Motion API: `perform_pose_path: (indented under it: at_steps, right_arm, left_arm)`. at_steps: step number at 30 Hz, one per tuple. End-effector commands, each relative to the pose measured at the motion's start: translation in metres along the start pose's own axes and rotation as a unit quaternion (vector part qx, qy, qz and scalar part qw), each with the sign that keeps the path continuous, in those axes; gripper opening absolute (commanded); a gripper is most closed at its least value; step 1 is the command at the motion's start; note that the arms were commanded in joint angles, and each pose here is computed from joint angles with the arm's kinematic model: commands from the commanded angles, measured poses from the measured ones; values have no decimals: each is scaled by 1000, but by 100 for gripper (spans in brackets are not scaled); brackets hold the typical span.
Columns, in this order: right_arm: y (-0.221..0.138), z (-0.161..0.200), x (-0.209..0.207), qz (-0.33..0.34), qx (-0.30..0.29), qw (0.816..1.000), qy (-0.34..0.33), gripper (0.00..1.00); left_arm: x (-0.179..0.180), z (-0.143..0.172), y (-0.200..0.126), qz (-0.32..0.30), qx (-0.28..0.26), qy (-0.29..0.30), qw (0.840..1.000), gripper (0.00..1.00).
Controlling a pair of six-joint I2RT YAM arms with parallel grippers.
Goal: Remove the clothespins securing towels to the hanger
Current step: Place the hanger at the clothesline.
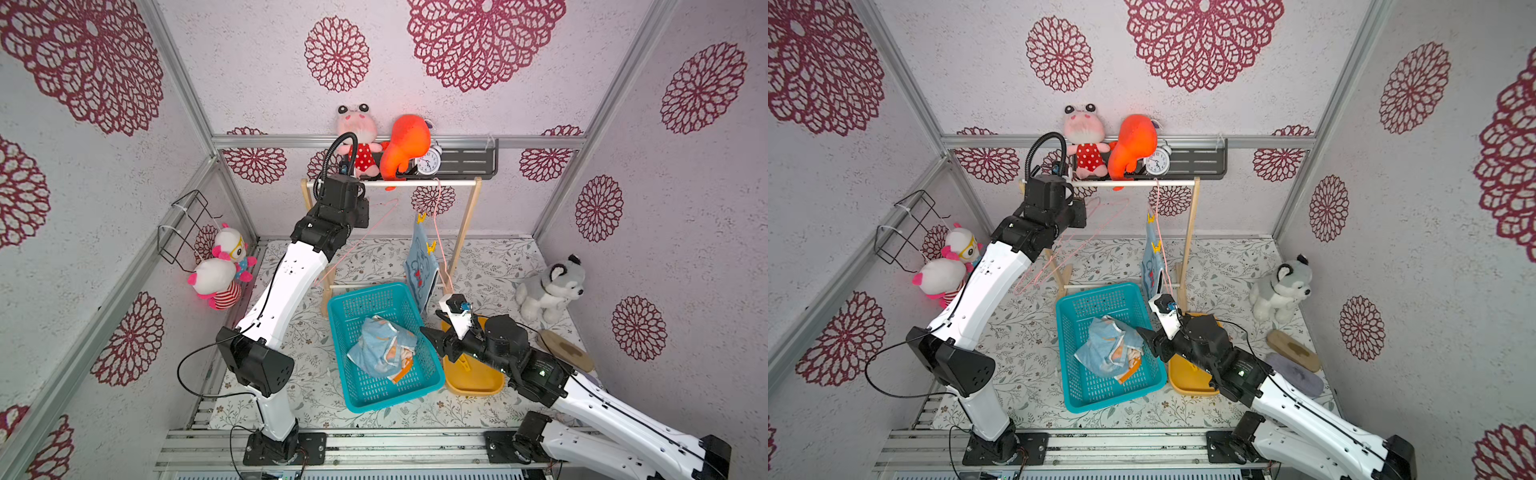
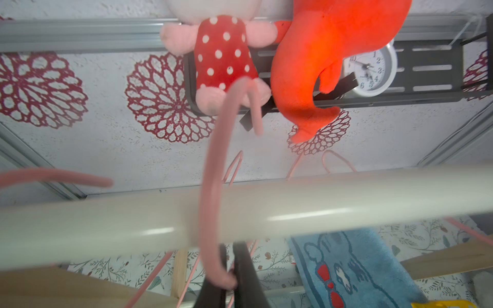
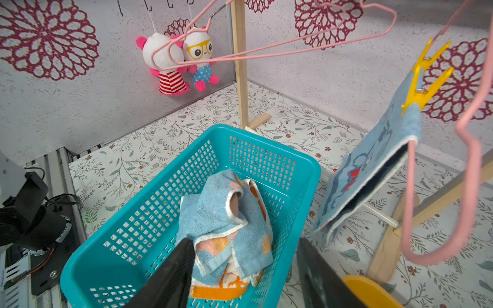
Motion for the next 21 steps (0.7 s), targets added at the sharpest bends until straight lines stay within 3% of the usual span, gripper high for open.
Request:
perform_pose_path:
  at_steps: [1,5,12,21]
  right_arm:
    - [-3,-9,-3,8,-19,1000,11,63]
    - [-2,-10,-4,8,-19,1000,13,63]
    - [-11,-21,-6,17,-28,999,6,63]
    - [-48,-57,-16,45,-74,996,-4,63]
  left_arm:
    - [9,-15,-11,-6,-30,-27,999,3]
    - [13,-9,-14,-13,-30,-29,999,14]
    - [19,-9,-26,-16,-37,-26,999,43]
    - [29,-20,-61,-15,-60,-24,998,48]
Point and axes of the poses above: each gripper's point midway between its finger pads, its own y axis out along the fingers, its own x axis along the line the jaws close on, z = x × y, the point moved 1 cm from there along -y, back along the fingers, and after that the axes turned 1 degree about y, right-handed, at the moved point
